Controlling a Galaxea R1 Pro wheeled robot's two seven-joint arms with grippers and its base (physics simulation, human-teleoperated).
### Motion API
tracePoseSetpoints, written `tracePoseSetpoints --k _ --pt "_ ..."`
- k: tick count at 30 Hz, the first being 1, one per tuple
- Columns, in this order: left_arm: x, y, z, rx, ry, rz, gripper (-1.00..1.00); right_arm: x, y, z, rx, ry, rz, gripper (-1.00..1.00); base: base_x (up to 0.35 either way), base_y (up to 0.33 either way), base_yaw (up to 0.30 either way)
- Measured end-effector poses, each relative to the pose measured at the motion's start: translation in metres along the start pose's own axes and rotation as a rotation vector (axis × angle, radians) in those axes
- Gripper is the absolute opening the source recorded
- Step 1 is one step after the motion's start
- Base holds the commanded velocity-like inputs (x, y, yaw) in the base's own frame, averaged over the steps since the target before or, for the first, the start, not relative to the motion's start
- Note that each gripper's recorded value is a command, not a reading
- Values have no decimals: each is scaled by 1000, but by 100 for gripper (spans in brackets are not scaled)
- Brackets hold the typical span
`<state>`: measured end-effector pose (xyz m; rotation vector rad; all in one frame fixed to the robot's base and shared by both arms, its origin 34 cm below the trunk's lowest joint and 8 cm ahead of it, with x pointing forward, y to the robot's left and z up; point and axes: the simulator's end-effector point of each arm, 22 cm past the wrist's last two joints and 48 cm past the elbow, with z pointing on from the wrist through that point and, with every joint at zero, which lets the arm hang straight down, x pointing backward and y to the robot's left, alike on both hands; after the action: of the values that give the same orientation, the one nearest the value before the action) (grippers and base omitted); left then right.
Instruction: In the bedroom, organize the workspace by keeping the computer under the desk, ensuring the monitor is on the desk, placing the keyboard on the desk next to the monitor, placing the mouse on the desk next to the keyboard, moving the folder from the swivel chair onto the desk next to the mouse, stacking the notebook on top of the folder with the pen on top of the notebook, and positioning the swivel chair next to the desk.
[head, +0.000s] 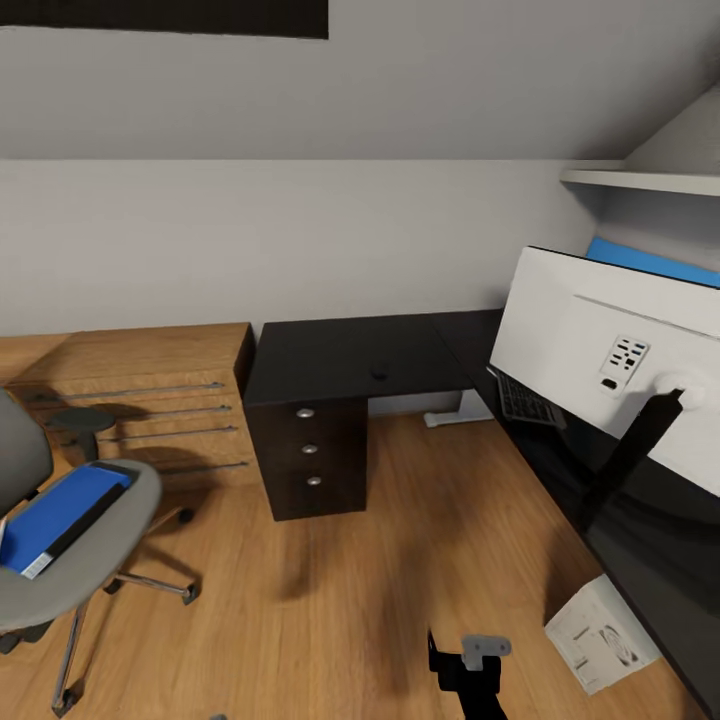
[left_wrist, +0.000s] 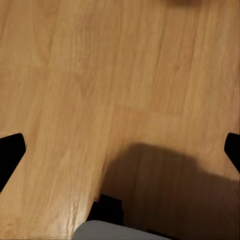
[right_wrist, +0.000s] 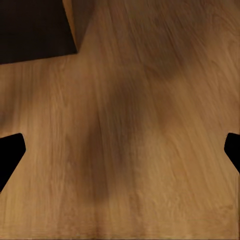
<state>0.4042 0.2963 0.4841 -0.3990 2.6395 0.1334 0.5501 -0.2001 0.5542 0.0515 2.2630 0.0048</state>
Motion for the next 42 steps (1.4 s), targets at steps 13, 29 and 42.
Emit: tracePoseSetpoints --k 13,29,42 --pt "2 -7 -1 10 2 -2 100 0 0 0 1 -2 0 100 -74 0 0" --pt "-13 -12 -21 18 -12 -6 100 -24 0 -14 0 -19 0 100 -1 0 0" --pt "-21 -14 -39 22 -12 -7 100 -40 0 -27 1 -24 0 100 0 0 0"
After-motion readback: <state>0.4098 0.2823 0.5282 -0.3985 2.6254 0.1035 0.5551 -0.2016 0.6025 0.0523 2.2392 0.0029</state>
